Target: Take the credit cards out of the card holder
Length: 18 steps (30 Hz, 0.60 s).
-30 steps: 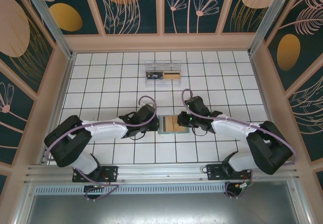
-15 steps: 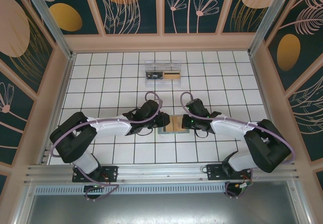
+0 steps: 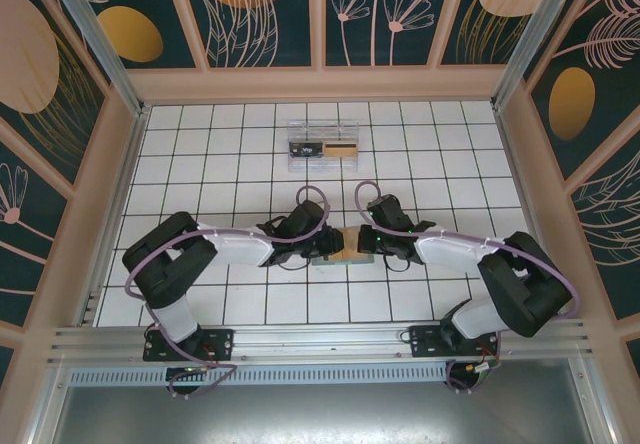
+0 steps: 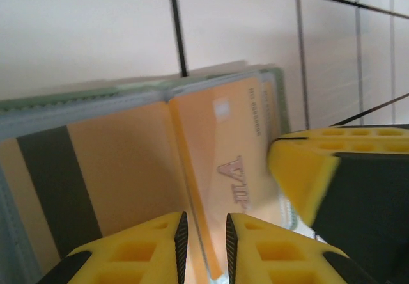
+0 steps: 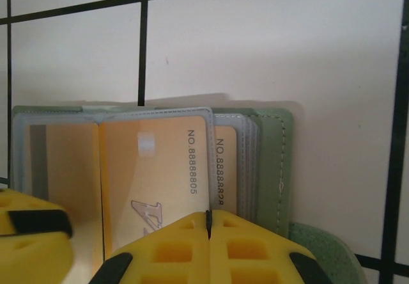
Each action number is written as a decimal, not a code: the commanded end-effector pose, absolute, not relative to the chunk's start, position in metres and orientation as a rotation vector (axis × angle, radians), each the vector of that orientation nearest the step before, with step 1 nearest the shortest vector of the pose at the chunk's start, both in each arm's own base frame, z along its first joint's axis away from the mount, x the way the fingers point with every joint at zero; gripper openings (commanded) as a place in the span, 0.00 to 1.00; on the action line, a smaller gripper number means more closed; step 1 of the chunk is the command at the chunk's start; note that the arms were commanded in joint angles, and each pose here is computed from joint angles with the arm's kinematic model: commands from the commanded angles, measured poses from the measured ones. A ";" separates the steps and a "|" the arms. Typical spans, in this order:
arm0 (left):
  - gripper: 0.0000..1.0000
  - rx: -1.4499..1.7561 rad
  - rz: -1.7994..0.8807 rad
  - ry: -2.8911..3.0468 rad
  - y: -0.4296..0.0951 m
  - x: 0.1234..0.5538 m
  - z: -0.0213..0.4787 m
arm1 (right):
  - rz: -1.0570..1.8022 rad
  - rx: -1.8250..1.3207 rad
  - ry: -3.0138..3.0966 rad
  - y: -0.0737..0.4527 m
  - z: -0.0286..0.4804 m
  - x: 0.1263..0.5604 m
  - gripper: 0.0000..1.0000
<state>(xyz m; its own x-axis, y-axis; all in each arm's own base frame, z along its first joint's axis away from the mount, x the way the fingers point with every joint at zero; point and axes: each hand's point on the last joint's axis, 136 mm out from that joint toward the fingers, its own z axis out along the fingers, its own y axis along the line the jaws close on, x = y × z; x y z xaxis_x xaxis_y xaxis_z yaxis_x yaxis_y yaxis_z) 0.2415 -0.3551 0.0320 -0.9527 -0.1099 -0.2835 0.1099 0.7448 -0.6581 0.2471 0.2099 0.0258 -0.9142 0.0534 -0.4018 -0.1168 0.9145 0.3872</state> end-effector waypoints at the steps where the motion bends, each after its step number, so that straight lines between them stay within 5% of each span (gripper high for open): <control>1: 0.26 -0.028 -1.042 2.666 -0.363 0.242 0.029 | 0.529 -0.052 2.760 0.203 0.004 0.227 0.00; 18: 0.26 -0.084 -0.926 2.727 -0.351 0.242 0.012 | 0.570 -0.042 2.757 0.209 0.009 0.216 0.00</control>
